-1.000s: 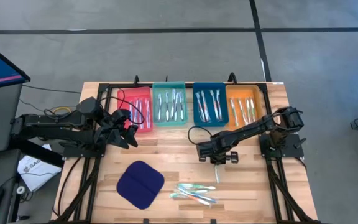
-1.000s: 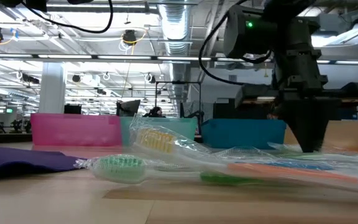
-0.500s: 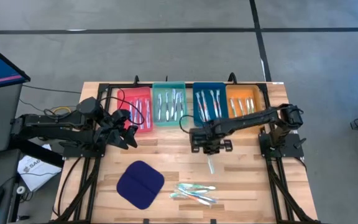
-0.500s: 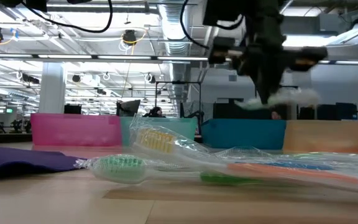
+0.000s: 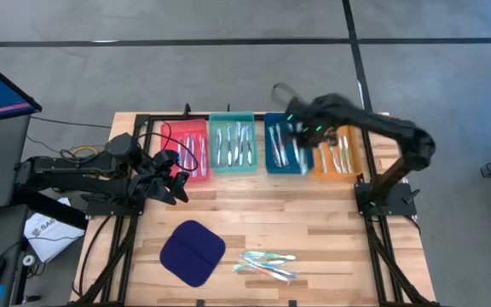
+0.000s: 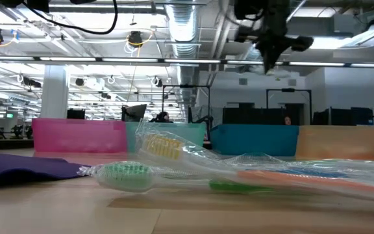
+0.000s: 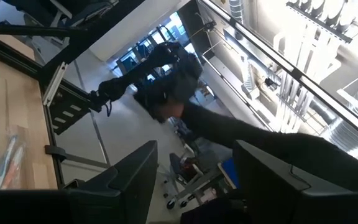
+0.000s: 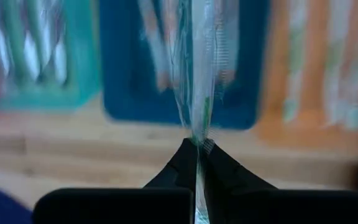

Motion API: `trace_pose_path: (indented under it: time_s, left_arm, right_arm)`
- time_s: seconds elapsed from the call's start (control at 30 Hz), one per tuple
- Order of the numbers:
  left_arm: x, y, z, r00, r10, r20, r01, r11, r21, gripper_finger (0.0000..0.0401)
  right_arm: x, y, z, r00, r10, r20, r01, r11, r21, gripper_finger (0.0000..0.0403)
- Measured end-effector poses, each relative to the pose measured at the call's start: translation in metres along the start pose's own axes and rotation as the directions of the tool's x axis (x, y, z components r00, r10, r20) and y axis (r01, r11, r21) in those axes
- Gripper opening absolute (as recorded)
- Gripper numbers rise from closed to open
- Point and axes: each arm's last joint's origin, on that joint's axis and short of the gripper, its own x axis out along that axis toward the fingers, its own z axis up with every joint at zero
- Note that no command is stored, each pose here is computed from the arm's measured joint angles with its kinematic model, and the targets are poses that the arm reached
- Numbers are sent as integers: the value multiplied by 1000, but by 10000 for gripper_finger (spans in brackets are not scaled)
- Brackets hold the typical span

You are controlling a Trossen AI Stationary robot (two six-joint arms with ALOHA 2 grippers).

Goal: Pick & Place Toothbrushes
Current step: Put the green toothbrush into the orange bin

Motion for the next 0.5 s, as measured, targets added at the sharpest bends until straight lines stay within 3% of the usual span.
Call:
trace_pose_path:
  time_s: [0.13,0.23,0.4,0.5]
  left_arm:
    - [0,1,1,999,18,30,-18,1000,-2,204]
    - [-1,5,5,995,56,83,-57,998,11,204]
    - [-8,17,16,957,175,232,-175,984,-22,204]
    - [-12,24,22,923,234,305,-226,972,-60,204]
  right_arm:
    - [-22,-42,26,997,-53,59,51,998,31,0]
    - [-22,-65,40,994,-95,49,94,995,22,0]
    - [12,-84,54,991,-131,6,131,991,-37,0]
    - [43,-95,58,991,-131,-29,131,991,6,0]
